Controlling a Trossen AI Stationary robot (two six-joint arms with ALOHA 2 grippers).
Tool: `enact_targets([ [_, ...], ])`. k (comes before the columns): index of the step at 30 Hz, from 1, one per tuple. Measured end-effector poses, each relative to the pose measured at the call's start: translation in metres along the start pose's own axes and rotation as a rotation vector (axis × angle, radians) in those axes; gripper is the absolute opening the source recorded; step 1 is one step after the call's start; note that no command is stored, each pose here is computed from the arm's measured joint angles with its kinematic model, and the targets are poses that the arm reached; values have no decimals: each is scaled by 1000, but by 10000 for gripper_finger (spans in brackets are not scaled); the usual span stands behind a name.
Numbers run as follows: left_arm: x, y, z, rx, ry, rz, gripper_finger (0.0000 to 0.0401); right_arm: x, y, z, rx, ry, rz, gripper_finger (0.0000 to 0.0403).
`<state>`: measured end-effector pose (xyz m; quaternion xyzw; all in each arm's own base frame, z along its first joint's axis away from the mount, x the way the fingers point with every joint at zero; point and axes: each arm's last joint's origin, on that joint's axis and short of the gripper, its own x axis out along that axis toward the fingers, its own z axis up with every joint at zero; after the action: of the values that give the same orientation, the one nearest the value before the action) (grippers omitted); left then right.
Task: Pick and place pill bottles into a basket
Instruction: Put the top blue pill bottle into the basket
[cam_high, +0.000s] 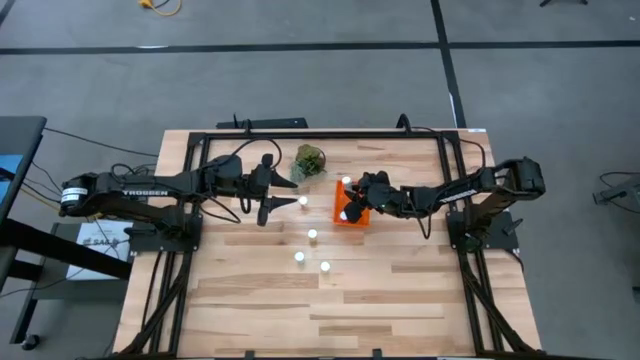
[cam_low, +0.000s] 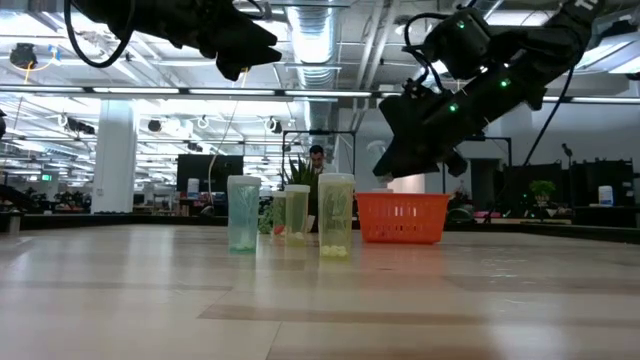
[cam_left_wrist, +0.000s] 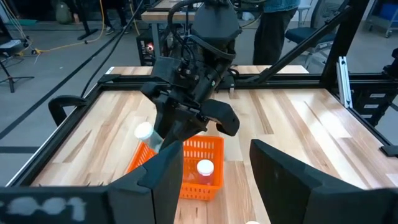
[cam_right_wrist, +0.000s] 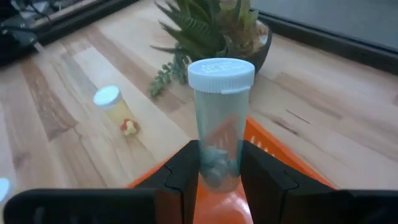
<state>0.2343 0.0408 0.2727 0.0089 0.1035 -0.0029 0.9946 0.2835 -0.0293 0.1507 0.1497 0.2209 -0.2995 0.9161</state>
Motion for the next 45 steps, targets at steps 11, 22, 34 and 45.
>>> enact_targets([
  [11,0,0,0,0,0,0,177,16,2,-16,14,25,0,98],
  [22,0,0,0,0,1,0,177,17,2,-16,9,42,20,98],
  [34,0,0,0,0,1,0,177,19,-3,-15,13,65,35,98],
  [45,0,0,0,0,1,0,177,21,-7,-13,11,66,29,99],
])
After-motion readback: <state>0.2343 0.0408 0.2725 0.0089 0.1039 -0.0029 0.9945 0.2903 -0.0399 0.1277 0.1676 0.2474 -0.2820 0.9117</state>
